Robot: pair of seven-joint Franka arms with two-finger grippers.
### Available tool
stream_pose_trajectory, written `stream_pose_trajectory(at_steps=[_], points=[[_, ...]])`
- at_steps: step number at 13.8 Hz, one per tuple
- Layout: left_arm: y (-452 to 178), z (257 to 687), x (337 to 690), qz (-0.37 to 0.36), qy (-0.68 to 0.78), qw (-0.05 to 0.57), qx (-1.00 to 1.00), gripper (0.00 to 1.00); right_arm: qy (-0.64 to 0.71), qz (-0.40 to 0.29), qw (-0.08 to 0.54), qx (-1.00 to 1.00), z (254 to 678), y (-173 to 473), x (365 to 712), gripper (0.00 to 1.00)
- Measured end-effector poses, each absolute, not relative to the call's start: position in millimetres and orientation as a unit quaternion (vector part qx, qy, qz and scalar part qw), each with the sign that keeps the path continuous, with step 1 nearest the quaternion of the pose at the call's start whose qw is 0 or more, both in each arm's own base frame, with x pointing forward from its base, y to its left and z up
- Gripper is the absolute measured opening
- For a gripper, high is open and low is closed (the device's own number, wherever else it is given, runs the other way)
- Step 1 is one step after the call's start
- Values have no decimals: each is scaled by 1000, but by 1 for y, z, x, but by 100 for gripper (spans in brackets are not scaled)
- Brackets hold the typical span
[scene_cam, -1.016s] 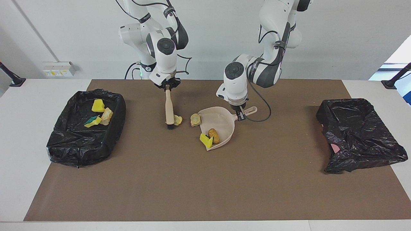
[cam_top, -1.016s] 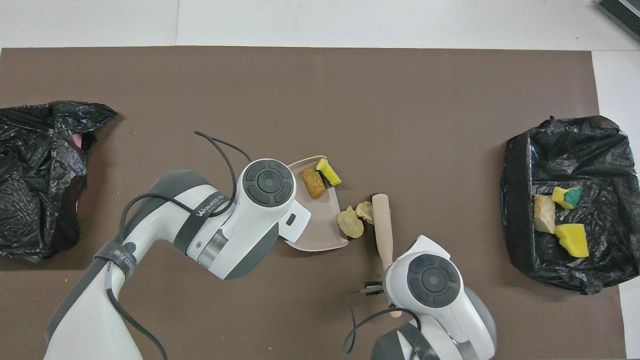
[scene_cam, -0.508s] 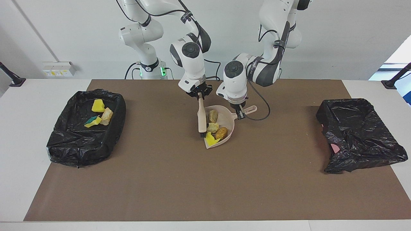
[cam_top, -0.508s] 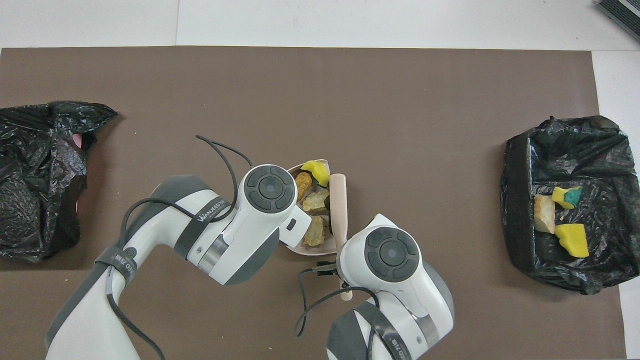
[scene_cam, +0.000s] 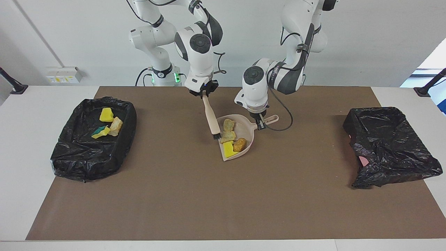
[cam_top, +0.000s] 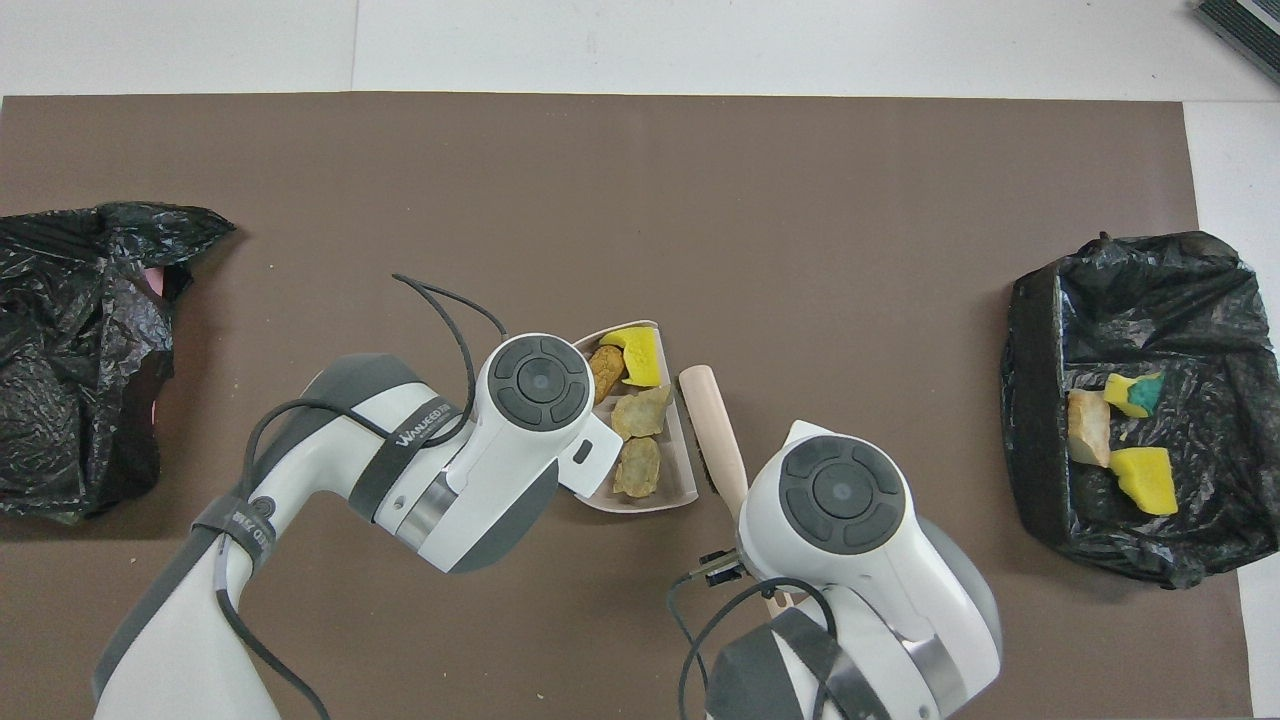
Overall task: Sweep and dump trash in bin
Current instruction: 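Carry the loaded dustpan to the black bag with the left gripper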
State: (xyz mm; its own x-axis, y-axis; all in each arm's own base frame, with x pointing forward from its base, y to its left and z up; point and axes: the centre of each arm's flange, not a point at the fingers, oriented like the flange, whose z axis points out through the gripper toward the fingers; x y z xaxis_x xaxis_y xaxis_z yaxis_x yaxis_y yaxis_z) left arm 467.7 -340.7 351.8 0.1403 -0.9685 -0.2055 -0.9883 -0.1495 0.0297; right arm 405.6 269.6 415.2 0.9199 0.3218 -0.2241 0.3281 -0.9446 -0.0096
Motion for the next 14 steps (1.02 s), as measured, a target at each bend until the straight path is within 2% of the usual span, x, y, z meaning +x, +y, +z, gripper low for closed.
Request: stream_pose_trajectory(at_steps=[3, 7, 9, 12, 14], points=[[-347, 354, 462, 85, 655, 57, -748, 31, 204, -114, 42, 971, 411, 252, 412, 26], [-336, 366, 471, 76, 679, 57, -728, 31, 150, -147, 66, 975, 408, 245, 403, 26], [-308, 380, 488, 69, 687, 55, -721, 31, 115, -158, 73, 978, 411, 254, 390, 26], [-238, 416, 521, 50, 709, 55, -701, 31, 65, -165, 27, 984, 421, 292, 363, 26], [-185, 444, 533, 44, 717, 58, -694, 31, 36, -147, 6, 988, 422, 322, 346, 26]])
